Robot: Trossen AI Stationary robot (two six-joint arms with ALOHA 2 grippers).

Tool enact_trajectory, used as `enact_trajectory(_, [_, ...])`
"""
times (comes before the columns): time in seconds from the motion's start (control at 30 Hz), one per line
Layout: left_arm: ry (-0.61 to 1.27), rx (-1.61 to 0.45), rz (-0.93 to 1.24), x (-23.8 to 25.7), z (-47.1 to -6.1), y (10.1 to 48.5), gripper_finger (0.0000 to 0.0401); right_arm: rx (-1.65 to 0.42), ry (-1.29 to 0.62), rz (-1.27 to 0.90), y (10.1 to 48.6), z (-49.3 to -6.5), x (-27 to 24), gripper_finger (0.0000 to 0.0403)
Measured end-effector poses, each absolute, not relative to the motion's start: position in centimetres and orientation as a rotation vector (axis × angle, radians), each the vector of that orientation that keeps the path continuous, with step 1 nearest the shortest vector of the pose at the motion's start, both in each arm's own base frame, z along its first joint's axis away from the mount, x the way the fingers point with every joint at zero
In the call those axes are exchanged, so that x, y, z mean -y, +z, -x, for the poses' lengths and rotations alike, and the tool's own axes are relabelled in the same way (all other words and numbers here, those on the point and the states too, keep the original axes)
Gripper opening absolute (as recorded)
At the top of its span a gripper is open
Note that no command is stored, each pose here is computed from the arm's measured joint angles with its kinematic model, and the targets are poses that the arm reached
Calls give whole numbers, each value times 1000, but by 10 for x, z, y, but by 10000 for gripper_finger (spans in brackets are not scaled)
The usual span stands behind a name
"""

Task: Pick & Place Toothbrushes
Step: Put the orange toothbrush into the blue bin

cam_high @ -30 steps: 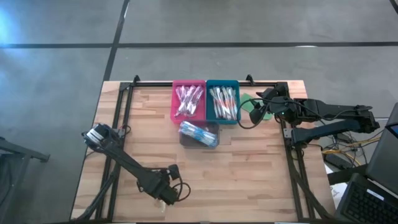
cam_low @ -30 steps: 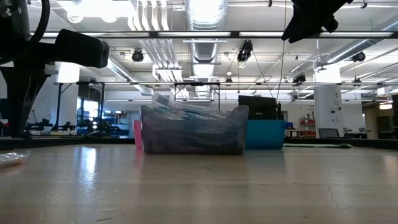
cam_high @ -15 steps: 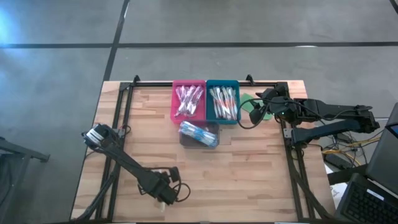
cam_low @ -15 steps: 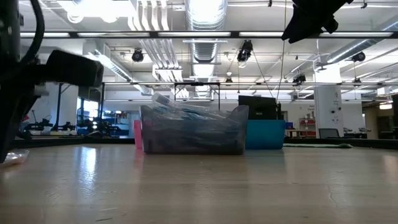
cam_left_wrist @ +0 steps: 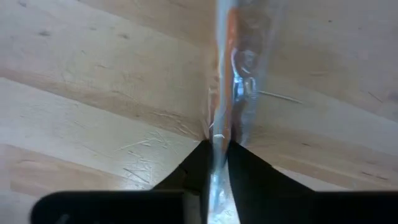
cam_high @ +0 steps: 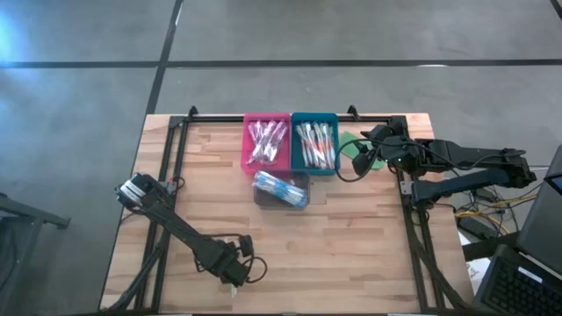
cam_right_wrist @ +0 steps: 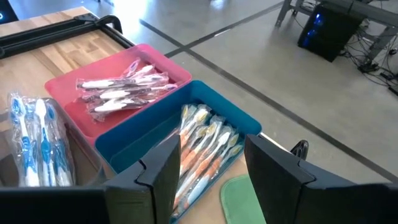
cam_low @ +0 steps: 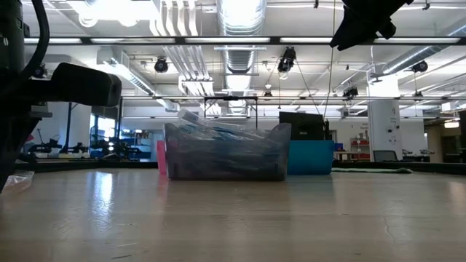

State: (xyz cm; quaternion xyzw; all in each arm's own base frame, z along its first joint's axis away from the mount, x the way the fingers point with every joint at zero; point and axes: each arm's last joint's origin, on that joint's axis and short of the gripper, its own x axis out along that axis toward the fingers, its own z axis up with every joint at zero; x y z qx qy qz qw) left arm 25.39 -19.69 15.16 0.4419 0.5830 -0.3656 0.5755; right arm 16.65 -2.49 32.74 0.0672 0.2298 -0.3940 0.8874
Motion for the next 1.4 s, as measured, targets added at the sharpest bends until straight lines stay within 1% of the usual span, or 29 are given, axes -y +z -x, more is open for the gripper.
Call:
enact_trajectory(0.13, [-856,-1352,-1031,199,-256,154,22,-478,-819,-140,327,-167,25,173])
enact_trajectory(0.27, [-858,-1325,-1019,202,-260,158,21,-478,-819,-139,327,-166,25,182])
enact_trajectory(0.37, [-844,-1281,-977,208,-268,169,21,-479,-818,-140,327,-166,25,190])
enact_trajectory(0.5, [-777,-1179,-881,214,-277,201,26,-484,-806,-148,327,-167,25,198])
enact_trajectory(0.63, [-704,-1032,-779,210,-281,234,23,-512,-761,-159,322,-167,23,201])
enact_trajectory(0.7, [-642,-941,-716,203,-283,251,24,-537,-727,-166,317,-168,23,197])
enact_trajectory(0.83, [-446,-821,-618,182,-284,276,25,-595,-671,-168,303,-169,21,185])
enact_trajectory(0.93, [-401,-707,-578,167,-283,287,25,-644,-649,-158,287,-169,18,175])
enact_trajectory(1.07, [-393,-488,-553,148,-283,286,25,-665,-625,-159,263,-171,14,164])
enact_trajectory(1.13, [-347,-372,-521,136,-283,280,25,-637,-589,-169,253,-174,10,160])
enact_trajectory(1.27, [-264,-125,-410,107,-283,268,25,-526,-480,-190,238,-182,-1,151])
enact_trajectory(1.4, [-225,52,-257,75,-283,255,25,-363,-371,-143,232,-189,-13,142])
